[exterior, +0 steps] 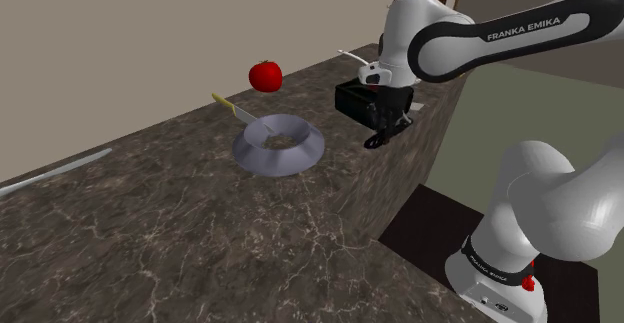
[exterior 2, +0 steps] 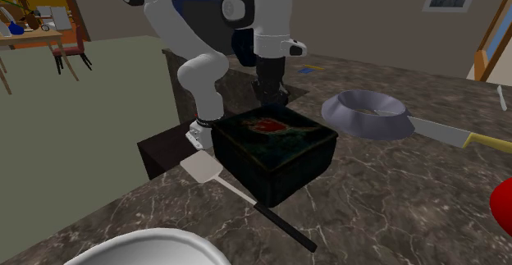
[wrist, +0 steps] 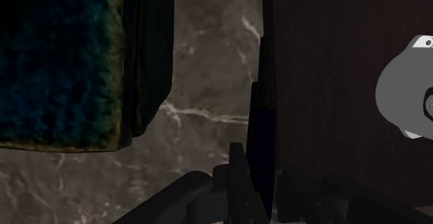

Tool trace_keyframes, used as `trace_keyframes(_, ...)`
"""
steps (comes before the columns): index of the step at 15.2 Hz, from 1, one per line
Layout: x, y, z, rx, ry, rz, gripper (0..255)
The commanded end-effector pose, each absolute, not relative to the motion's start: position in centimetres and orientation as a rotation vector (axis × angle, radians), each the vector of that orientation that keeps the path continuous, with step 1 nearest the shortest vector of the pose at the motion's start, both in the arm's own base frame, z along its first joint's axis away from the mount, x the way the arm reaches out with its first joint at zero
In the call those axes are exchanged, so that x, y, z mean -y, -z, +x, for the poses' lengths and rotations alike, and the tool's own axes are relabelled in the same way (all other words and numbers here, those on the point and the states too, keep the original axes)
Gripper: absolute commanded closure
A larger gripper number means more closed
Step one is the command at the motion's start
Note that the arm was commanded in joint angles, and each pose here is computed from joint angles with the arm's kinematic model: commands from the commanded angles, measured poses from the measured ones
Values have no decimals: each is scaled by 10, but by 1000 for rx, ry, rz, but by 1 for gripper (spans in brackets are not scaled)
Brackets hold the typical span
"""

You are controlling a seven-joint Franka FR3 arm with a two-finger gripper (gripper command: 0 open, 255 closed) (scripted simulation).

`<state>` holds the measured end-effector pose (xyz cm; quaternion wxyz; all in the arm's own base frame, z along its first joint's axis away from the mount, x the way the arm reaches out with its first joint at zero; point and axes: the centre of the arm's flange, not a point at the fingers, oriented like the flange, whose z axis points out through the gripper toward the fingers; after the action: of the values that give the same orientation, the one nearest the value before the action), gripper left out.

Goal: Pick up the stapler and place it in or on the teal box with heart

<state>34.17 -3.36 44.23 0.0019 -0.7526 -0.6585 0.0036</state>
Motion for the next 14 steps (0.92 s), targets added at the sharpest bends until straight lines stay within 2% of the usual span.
trace_keyframes(1, 34, -450, 342, 2066, -11, -2361, 255)
trace_keyframes(14, 34, -519, 342, 2066, -11, -2361, 255)
